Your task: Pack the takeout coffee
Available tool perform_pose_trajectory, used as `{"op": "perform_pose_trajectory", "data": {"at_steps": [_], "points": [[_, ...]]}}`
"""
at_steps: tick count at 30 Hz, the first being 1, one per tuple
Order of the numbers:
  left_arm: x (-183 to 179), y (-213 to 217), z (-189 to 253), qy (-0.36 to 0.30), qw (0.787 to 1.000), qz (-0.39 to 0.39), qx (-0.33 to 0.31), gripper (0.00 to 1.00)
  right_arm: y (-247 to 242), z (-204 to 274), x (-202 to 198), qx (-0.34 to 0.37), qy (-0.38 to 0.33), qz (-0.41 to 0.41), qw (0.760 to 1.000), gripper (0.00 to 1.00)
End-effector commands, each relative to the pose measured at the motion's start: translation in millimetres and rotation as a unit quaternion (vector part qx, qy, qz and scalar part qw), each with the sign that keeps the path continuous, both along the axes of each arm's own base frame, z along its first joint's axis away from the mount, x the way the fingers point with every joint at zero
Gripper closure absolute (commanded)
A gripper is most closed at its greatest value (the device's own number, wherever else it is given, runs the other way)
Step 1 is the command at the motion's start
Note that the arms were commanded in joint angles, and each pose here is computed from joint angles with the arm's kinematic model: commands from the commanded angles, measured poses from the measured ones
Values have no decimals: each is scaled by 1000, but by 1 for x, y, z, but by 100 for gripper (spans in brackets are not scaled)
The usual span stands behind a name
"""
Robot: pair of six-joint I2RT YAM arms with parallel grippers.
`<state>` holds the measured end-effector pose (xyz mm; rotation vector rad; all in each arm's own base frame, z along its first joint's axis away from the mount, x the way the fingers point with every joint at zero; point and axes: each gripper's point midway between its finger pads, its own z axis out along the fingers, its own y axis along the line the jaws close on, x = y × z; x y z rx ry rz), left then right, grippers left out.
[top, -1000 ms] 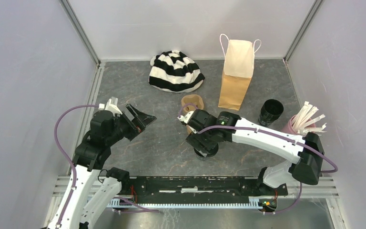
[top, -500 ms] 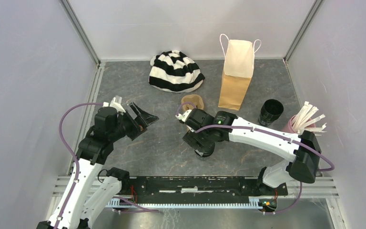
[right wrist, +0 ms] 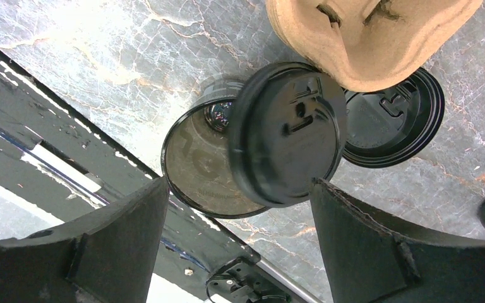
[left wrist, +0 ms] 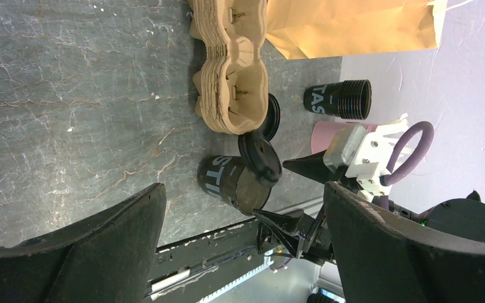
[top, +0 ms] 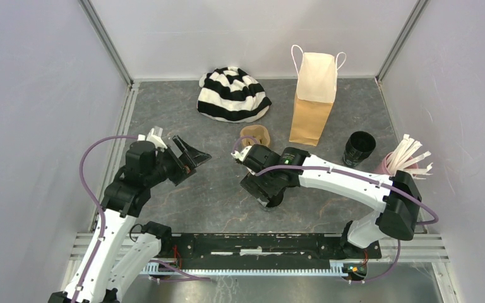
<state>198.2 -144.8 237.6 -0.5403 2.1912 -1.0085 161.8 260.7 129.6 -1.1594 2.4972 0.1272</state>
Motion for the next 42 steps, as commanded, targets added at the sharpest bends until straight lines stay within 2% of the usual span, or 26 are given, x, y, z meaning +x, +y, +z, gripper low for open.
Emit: {"op": "perform_pose_trajectory", "data": {"at_steps": [1, 6, 10, 17, 22, 26, 31, 35, 42], "points": [[4, -6, 12, -29, 999, -22, -6, 0, 11, 19, 5, 29, -13, -6, 999, 12], [6, -12, 8, -21, 999, -36, -11, 0, 16, 53, 21, 81, -23, -35, 996, 10], [8, -20, 4, -10, 998, -58, -18, 0, -6, 62, 50, 132, -23, -88, 987, 9], [15, -28, -2, 10, 996, -85, -13, 0, -62, 17, 65, 160, 12, -158, 974, 10], [21, -32, 3, 14, 995, -93, -13, 1, -86, -24, 66, 134, 15, -167, 977, 31], [24, -34, 5, 15, 995, -99, -13, 1, -79, -31, 67, 153, 7, -143, 978, 35], [26, -34, 3, 17, 995, -97, -14, 1, -83, -45, 70, 125, -3, -125, 984, 49], [26, -34, 4, 16, 995, -94, -14, 1, -89, -51, 77, 95, -22, -134, 986, 55], [24, -31, 5, 16, 997, -79, -20, 1, -82, -56, 77, 90, -26, -119, 988, 62]]}}
